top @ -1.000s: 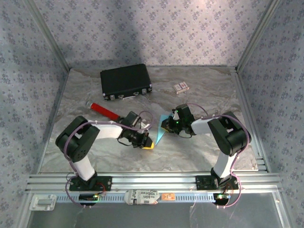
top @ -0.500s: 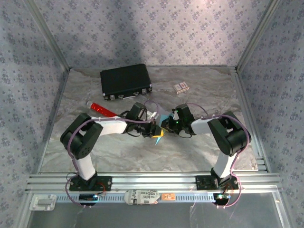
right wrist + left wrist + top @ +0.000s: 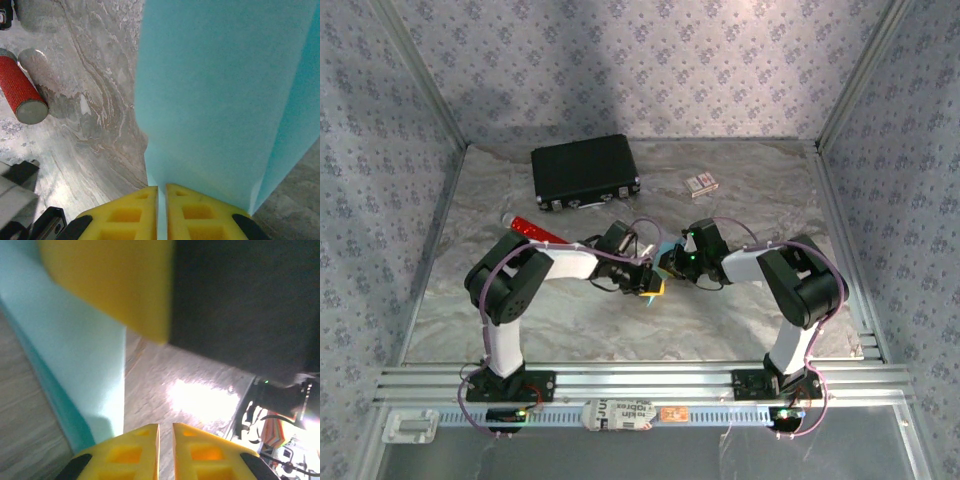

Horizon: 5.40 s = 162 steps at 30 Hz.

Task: Fold a paper plane with a square sheet of paper (pick it up from the middle)
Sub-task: Fold the wing for the fifth time at the center of the table.

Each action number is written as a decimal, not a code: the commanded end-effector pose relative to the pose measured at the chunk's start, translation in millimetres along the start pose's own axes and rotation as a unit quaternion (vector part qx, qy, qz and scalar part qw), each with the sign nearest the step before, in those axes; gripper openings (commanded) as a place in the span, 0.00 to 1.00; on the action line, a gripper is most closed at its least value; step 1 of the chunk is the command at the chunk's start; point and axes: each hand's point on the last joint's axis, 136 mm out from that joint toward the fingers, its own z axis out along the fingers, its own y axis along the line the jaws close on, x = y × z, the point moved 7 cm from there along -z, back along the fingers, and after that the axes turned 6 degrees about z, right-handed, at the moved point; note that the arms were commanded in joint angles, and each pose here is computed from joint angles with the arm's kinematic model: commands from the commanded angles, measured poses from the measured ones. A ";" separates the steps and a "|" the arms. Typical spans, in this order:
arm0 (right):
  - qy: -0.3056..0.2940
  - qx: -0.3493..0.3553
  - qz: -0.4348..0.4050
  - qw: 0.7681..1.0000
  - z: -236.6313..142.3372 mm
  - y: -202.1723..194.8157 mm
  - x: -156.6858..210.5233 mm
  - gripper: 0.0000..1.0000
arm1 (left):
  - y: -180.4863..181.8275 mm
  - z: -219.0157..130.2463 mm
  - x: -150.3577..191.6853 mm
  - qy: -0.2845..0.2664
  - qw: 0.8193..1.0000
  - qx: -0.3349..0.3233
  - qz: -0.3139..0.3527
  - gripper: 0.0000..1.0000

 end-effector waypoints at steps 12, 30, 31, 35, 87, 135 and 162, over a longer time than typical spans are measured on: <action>0.007 0.087 0.036 0.996 10.4 -38.0 9.4 0.14 | 26.7 -1.8 39.7 0.067 0.995 -0.071 0.005 0.11; 0.007 0.088 0.035 0.996 11.0 -34.0 9.4 0.14 | 22.3 -22.3 57.2 0.069 0.992 -0.105 0.027 0.05; 0.008 0.087 0.033 0.996 11.1 -33.4 9.7 0.14 | 18.4 -25.0 54.7 0.058 0.993 -0.101 0.031 0.05; 0.008 0.086 0.033 0.996 11.1 -31.5 9.5 0.14 | -4.0 -35.0 41.3 0.011 0.996 -0.068 0.049 0.05; -0.050 0.020 -0.042 0.998 -35.3 22.0 4.6 0.14 | 46.7 4.7 40.6 0.048 0.993 -0.103 0.006 0.01; -0.091 0.033 -0.008 0.995 -35.5 9.9 -16.3 0.16 | 55.7 9.6 49.0 0.073 0.992 -0.106 -0.004 0.00; -0.124 0.079 0.081 0.986 -54.9 -59.5 -65.4 0.16 | 57.4 13.9 50.5 0.088 0.991 -0.100 -0.014 0.00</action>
